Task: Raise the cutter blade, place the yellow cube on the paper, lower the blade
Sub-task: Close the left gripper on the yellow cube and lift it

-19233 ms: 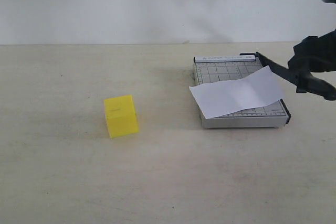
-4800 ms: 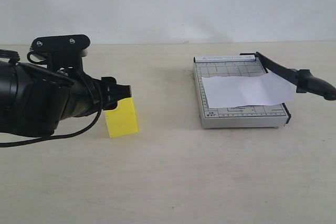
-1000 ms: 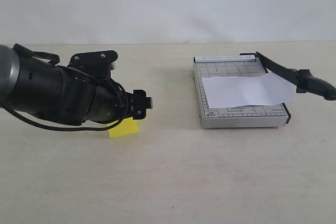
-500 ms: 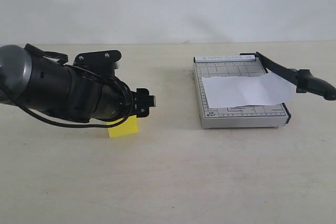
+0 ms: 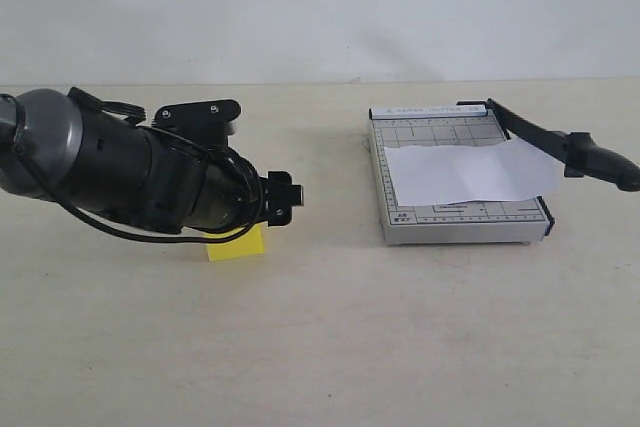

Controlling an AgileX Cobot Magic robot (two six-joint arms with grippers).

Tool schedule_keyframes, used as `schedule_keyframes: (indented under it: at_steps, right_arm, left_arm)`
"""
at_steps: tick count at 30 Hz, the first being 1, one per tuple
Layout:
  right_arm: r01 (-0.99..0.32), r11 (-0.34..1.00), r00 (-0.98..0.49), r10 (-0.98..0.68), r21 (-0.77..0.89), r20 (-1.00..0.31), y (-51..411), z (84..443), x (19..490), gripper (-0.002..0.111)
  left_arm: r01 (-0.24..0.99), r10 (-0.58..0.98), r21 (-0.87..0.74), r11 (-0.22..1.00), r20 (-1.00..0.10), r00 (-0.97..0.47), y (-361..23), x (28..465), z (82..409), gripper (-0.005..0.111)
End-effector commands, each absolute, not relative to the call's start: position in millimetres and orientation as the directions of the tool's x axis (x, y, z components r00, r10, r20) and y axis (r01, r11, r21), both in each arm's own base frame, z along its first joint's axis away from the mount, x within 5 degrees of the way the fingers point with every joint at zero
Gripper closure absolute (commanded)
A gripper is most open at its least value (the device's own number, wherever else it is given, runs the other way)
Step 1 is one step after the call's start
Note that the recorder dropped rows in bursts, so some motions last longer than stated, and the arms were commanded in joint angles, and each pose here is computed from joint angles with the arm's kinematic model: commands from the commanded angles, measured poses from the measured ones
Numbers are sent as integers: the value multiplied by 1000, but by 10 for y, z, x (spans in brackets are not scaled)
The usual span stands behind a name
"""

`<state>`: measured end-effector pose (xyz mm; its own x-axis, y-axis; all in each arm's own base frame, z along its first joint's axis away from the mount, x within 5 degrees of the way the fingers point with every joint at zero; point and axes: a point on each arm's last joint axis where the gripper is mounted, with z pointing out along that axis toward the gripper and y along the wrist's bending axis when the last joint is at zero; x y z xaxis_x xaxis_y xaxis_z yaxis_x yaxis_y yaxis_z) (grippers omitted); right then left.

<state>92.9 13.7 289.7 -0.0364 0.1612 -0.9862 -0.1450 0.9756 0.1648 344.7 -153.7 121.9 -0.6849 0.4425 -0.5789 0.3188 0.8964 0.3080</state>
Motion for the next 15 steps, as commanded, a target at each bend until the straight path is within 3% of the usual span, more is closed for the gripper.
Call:
schedule_keyframes:
  at_steps: [1, 8, 15]
  right_arm:
    - [-143, 977, -35, 154, 157, -987, 135, 2891, 927, 109]
    - [-143, 977, -35, 154, 157, -987, 135, 2891, 927, 109]
    - [-143, 977, -35, 154, 157, -987, 135, 2891, 927, 109]
  left_arm:
    - [312, 431, 298, 902, -589, -684, -1540, 3464, 1237, 34]
    - [378, 486, 307, 874, -591, -643, -1575, 3458, 1305, 102]
    - [434, 554, 350, 830, -610, -567, -1588, 3445, 1529, 102]
